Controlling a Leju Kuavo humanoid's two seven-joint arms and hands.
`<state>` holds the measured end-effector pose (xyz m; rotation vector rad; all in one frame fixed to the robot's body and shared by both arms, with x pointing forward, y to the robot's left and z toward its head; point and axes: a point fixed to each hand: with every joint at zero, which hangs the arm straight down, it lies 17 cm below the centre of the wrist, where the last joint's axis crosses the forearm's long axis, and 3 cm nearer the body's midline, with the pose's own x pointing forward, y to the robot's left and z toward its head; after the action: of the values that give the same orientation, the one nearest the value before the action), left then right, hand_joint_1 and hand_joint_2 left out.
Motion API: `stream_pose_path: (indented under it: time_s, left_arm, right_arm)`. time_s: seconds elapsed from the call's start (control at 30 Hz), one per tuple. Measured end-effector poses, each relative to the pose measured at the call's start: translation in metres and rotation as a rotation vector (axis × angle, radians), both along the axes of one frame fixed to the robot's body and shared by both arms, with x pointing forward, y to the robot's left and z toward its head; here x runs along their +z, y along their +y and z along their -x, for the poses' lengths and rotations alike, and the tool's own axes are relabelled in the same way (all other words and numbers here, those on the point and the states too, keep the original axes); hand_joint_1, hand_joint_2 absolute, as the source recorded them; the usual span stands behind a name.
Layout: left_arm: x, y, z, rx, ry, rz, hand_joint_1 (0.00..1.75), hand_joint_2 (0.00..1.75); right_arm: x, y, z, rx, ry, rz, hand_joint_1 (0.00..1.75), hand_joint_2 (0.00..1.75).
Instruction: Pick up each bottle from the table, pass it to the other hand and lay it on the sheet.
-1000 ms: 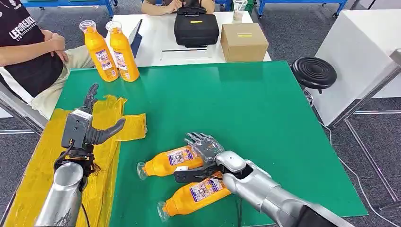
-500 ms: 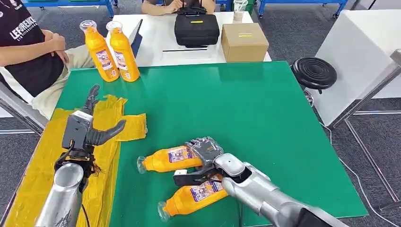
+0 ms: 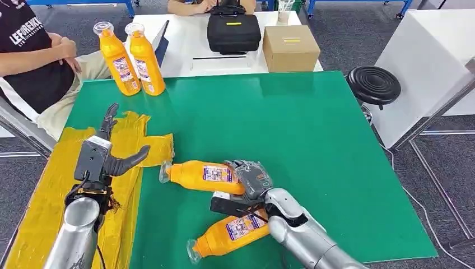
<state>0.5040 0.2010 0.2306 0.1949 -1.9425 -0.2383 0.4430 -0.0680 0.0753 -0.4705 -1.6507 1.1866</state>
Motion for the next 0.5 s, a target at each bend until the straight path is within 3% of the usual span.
stream_pose_path:
  time_s: [0.33, 0.5]
  left_arm:
    - [0.013, 0.004, 0.002, 0.025, -0.028, 0.046, 0.00, 1.75]
    - [0.015, 0.013, 0.001, 0.030, -0.014, 0.186, 0.00, 1.75]
  right_arm:
    - [0.048, -0.019, -0.014, -0.085, -0.084, -0.145, 1.75, 1.75]
    - [0.061, -0.026, -0.019, -0.116, -0.110, -0.207, 1.75, 1.75]
